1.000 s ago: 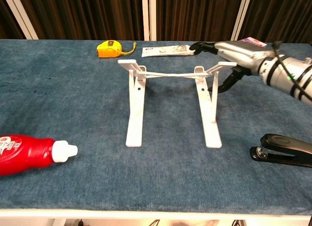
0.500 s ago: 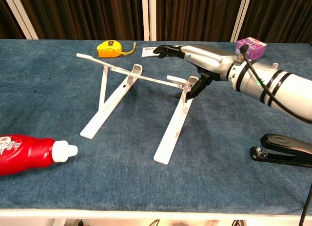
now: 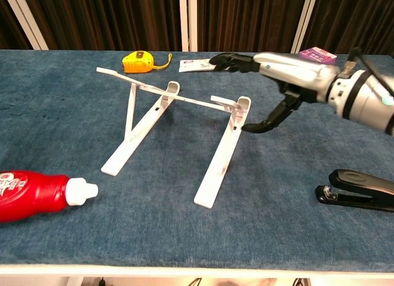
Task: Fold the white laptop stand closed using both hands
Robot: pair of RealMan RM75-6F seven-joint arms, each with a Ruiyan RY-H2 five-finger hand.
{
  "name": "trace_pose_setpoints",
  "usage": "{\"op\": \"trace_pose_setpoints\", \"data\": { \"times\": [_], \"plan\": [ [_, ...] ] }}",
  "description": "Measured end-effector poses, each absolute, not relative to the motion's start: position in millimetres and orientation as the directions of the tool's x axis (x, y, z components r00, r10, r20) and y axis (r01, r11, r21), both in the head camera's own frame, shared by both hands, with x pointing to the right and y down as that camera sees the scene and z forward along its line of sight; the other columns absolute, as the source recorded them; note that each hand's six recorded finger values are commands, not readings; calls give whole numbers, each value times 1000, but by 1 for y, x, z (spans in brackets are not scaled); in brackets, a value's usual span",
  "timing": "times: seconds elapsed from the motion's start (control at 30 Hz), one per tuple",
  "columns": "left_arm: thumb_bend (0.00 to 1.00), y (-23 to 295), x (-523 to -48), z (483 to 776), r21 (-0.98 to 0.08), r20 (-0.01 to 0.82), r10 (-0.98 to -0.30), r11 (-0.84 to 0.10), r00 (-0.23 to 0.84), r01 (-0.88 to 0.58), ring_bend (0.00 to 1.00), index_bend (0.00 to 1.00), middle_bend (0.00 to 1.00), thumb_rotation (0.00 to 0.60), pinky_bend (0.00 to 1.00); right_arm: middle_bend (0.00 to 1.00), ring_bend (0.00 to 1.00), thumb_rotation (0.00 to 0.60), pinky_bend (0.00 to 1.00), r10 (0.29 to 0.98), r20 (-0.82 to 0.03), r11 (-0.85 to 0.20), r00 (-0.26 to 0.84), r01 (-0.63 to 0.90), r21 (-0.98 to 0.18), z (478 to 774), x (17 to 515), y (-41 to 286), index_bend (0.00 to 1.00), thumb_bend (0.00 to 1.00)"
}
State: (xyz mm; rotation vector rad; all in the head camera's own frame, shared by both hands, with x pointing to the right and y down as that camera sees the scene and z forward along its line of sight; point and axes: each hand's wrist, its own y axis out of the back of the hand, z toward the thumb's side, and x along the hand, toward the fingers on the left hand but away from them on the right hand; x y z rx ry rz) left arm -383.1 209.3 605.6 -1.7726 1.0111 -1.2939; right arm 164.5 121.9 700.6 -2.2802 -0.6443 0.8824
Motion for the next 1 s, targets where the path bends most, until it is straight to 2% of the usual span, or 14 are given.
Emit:
{"op": "trace_pose_setpoints", "data": {
  "times": [0.13, 0.27, 0.4, 0.6, 0.8, 1.0],
  "plan": [
    [48, 210, -387, 603, -881, 406, -895, -436, 183, -182, 79, 171, 167, 600, 135, 86, 45, 600, 104, 643, -403, -701, 651, 289, -652, 710, 140, 122, 24, 233],
    [48, 210, -389, 601, -884, 401, -898, -431, 179, -182, 79, 171, 168, 600, 135, 86, 45, 600, 104, 712, -373, -665, 595, 398, -632, 709, 135, 104, 24, 278],
    [49, 210, -392, 601, -884, 400, -900, -429, 175, -184, 79, 171, 168, 600, 135, 86, 45, 600, 104, 784, -365, -612, 502, 525, -592, 707, 145, 82, 24, 311],
    [49, 211, -396, 602, -884, 400, -900, -429, 172, -187, 79, 171, 167, 600, 135, 86, 45, 600, 104, 850, -397, -514, 347, 715, -474, 706, 168, 50, 24, 315],
    [49, 216, -402, 604, -880, 407, -900, -432, 158, -195, 79, 171, 168, 600, 135, 84, 45, 600, 104, 862, -452, -446, 228, 765, -465, 715, 192, 25, 11, 313],
    [48, 220, -406, 605, -880, 407, -901, -431, 148, -201, 79, 171, 167, 600, 135, 78, 37, 600, 89, 856, -484, -444, 181, 736, -510, 726, 202, 13, 0, 313]
  ]
}}
